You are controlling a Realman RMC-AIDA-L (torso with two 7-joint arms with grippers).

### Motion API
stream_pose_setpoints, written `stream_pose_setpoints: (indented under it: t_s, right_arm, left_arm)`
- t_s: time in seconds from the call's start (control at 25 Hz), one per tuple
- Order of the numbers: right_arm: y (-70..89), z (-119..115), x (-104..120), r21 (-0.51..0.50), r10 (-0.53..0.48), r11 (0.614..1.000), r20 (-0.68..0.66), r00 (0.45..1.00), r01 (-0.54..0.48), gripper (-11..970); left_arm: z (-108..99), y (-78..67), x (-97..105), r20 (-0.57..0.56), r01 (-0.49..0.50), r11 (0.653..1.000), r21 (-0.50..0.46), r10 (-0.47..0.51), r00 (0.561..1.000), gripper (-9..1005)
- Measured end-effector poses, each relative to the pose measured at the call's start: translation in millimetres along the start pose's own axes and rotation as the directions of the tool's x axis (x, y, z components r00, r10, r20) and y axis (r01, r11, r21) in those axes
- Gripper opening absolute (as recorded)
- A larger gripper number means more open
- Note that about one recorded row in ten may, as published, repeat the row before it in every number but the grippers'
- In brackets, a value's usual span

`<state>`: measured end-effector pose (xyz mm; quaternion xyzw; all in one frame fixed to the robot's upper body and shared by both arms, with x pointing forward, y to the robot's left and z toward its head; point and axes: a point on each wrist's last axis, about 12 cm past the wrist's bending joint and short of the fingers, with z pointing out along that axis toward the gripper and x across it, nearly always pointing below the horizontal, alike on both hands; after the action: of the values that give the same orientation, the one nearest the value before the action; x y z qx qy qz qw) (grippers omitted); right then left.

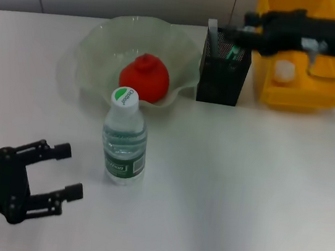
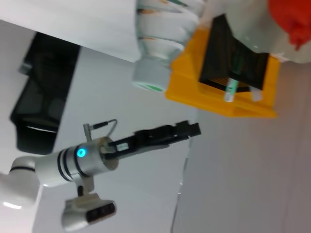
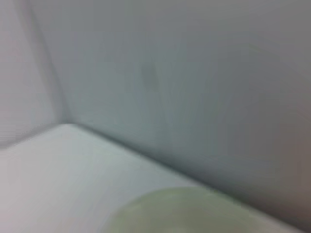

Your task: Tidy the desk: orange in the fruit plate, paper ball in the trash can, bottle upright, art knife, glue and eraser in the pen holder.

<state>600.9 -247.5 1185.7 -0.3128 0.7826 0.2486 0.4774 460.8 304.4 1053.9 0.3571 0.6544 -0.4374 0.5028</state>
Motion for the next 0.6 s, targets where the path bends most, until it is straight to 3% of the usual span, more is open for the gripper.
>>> stream_pose_setpoints:
  t_s: [0.04,0.08,0.2,0.24,0.28,0.44,0.6]
  right_arm:
    - [3.6,-15.3,12.0,-0.094,0.004,0.996,0.015,1.0,-0.003,559]
    - [3.6,-15.3,12.0,-0.094,0.004,0.996,0.015,1.0,-0.003,565]
    - [8.8,-41.6,39.0,-0.209,-0.002,0.978,0.029,1.0,0.008,582]
    - [13.1,-58.1,60.6,-0.256,-0.023,0.966,0.054,0.998,0.036,582]
    - [13.1,-58.1,60.6,-0.256,-0.023,0.966,0.054,0.998,0.036,582]
    - [21.5,-82.4,115.1,-0.293,-0.004,0.955,0.134,0.991,0.044,583]
    - [25.0,-86.9,136.2,-0.308,-0.005,0.95,0.127,0.992,0.045,582]
  left_arm:
    - [0.0,0.0,0.0,0.0,0.0,1.0,0.0,0.0,1.0,799]
    - [0.0,0.0,0.0,0.0,0.0,1.0,0.0,0.0,1.0,799]
    - [2.2,-0.8,-3.0,-0.029,0.026,0.998,0.059,-0.024,0.999,799]
    - [2.9,-0.6,-3.3,-0.034,0.027,0.998,0.064,-0.025,0.999,799]
    - [3.4,-0.6,-3.3,-0.04,0.03,0.997,0.07,-0.027,0.999,799]
    - [6.1,1.4,-3.7,-0.062,0.029,0.996,0.08,-0.024,0.998,799]
    - [8.3,4.1,-7.2,-0.078,0.022,0.994,0.103,-0.014,0.997,799]
